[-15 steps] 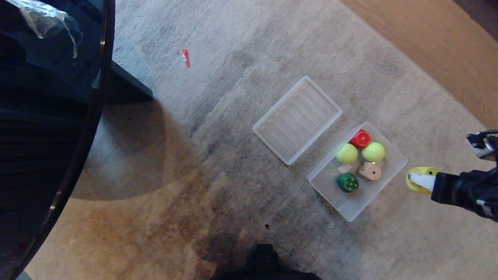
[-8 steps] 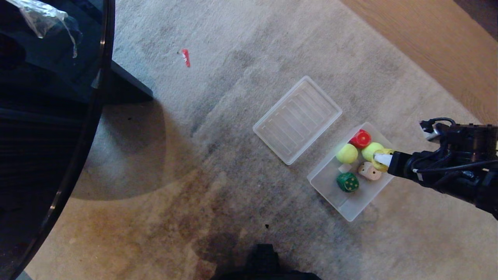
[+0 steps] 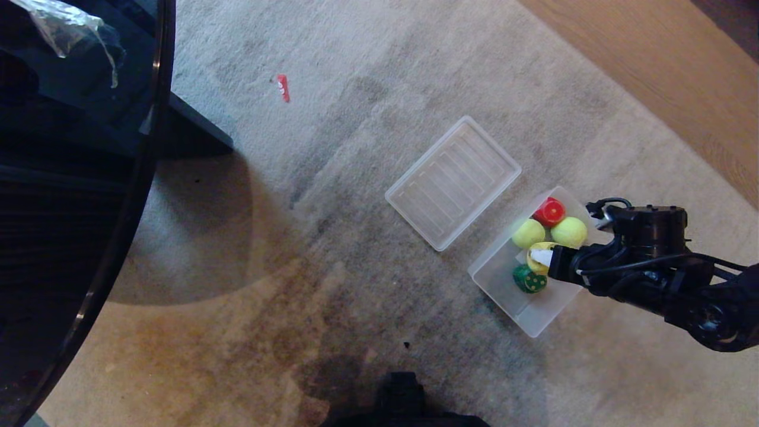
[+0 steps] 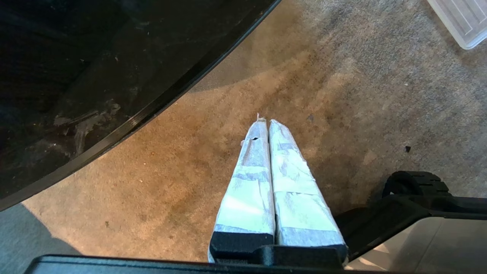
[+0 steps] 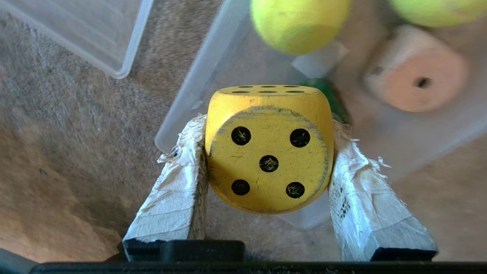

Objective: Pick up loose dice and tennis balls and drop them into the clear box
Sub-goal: Put the toys in the box, then close the lid

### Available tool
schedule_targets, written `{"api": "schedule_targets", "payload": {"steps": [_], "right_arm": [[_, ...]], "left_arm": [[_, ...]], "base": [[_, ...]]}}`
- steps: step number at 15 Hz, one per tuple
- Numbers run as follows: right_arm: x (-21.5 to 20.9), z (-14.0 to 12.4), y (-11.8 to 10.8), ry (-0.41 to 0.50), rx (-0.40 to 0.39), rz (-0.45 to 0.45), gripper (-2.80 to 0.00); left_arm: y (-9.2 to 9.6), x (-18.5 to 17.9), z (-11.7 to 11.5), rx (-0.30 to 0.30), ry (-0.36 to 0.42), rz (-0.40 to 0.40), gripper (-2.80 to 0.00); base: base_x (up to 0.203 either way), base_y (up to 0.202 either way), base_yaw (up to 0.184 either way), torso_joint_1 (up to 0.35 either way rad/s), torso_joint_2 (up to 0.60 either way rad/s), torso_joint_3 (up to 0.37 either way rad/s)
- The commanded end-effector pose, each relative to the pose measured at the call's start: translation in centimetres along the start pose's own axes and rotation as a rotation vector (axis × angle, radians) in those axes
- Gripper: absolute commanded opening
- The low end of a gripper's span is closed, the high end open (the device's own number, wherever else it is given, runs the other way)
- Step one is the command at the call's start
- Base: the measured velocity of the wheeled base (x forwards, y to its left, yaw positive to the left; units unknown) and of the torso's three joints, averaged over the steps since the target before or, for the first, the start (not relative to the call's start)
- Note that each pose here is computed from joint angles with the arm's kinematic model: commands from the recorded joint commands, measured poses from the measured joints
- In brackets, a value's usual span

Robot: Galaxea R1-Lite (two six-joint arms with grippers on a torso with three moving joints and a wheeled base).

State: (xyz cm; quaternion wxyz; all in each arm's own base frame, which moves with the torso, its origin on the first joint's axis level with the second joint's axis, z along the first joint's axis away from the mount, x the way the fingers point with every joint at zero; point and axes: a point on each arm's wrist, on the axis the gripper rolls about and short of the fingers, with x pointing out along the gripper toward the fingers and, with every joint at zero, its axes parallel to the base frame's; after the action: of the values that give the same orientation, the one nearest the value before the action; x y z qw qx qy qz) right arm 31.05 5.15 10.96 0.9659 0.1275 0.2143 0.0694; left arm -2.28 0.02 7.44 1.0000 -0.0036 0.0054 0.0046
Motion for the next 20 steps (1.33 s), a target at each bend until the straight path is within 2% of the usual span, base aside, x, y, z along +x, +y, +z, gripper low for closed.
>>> {"api": "schedule_targets", "payload": {"steps": [1, 2, 3, 9, 13, 15, 16, 18, 20], "right_arm": [[0.9, -0.9, -0.1, 0.027, 0.000, -0.003, -2.80], [0.9, -1.0, -0.1, 0.029, 0.000, -0.004, -2.80], [0.9, -0.9, -0.2, 0.026, -0.001, -0.003, 0.00], [0.3, -0.8, 0.0, 0.020, -0.004, 0.003, 0.00], [-3.6, 0.5, 0.4, -0.037, -0.017, 0.020, 0.00], [-6.5, 0.4, 0.2, -0.030, -0.028, 0.002, 0.00], [-8.1, 0.4, 0.2, -0.027, -0.034, -0.005, -2.80], [-11.3, 0.2, 0.1, -0.016, -0.042, -0.018, -2.80], [-12.4, -0.7, -0.2, 0.039, -0.047, -0.037, -2.80]], "left_arm": [[0.0, 0.0, 0.0, 0.000, 0.000, 0.002, -2.80], [0.0, 0.0, 0.0, 0.000, 0.000, 0.002, -2.80], [0.0, 0.0, 0.0, 0.000, 0.001, 0.000, -2.80], [0.0, 0.0, 0.0, 0.000, 0.001, 0.000, -2.80], [0.0, 0.0, 0.0, 0.000, 0.001, 0.002, -2.80], [0.0, 0.0, 0.0, 0.000, 0.000, 0.002, -2.80], [0.0, 0.0, 0.0, 0.000, 0.000, 0.000, -2.80], [0.0, 0.0, 0.0, 0.000, 0.000, 0.002, -2.80], [0.0, 0.0, 0.0, 0.000, 0.000, 0.002, -2.80]], "base": [[0.000, 0.000, 0.000, 0.000, 0.00, 0.000], [0.000, 0.000, 0.000, 0.000, 0.00, 0.000], [0.000, 0.000, 0.000, 0.000, 0.00, 0.000], [0.000, 0.000, 0.000, 0.000, 0.00, 0.000], [0.000, 0.000, 0.000, 0.000, 0.00, 0.000], [0.000, 0.000, 0.000, 0.000, 0.00, 0.000], [0.000, 0.000, 0.000, 0.000, 0.00, 0.000], [0.000, 0.000, 0.000, 0.000, 0.00, 0.000], [0.000, 0.000, 0.000, 0.000, 0.00, 0.000]]}}
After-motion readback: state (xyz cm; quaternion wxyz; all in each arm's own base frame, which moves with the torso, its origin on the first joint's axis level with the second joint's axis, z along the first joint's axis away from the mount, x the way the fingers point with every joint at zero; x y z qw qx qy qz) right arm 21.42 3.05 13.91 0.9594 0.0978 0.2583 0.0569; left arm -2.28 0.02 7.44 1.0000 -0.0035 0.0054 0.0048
